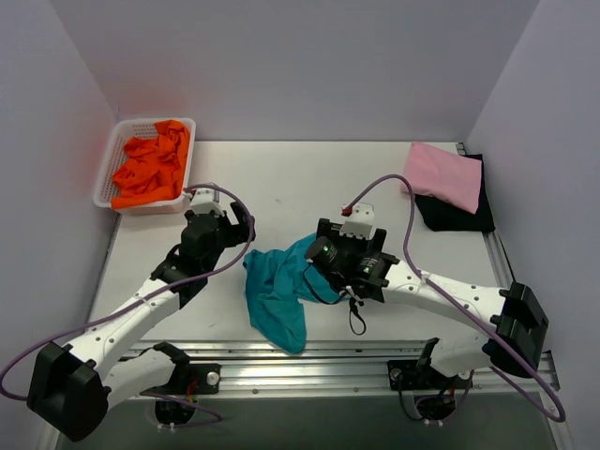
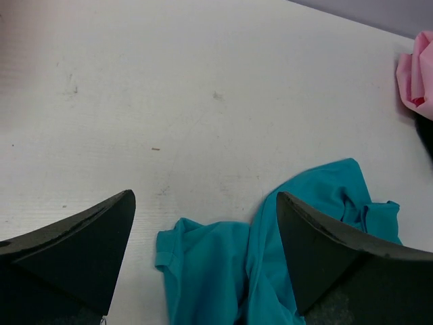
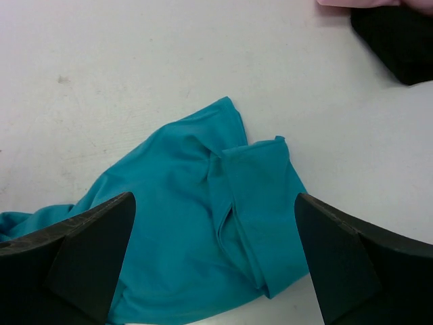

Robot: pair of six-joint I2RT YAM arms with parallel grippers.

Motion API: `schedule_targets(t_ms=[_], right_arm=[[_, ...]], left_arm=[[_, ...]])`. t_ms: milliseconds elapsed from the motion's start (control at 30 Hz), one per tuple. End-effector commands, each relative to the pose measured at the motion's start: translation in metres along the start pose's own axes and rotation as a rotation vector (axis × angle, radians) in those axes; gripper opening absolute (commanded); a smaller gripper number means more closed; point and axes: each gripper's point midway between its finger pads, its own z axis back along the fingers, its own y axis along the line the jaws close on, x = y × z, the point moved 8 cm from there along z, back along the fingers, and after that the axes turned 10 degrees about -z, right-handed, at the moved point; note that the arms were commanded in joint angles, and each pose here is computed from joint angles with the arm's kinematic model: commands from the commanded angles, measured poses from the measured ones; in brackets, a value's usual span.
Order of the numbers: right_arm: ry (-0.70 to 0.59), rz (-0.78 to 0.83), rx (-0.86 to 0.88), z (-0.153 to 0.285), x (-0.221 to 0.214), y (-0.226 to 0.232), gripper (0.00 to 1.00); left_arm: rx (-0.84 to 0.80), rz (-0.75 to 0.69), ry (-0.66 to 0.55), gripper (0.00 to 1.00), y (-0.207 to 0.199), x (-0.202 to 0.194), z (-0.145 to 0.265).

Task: Fold and stack the t-shirts
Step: Flatten out the tshirt

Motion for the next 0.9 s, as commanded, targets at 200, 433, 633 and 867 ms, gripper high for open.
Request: schedule_targets(t_ms=[200,433,633,867], right_arm=[[-0.065,0.07,-0.058,-0.001,0.001,-0.012,1.0],[0.066,0.057,-0.001,-0.029,-0.003,-0.013,1.0],[0.072,0.03,0.01,-0.038,0.0,-0.014,1.0],[0.078,0.016,-0.024,-0.036,-0.002,-0.02,1.0]], left_arm=[[0.035,-0.022,0.017,0.94,0.002,0.001,-0.002],[0.038,-0.035,0.058,0.94,-0.001,-0.01,-0.014],[0.031,-0.035,0.152,0.94,-0.009,-0.026,-0.031],[0.02,-0.005,0.329,0.97,-0.04,-0.057,-0.038]])
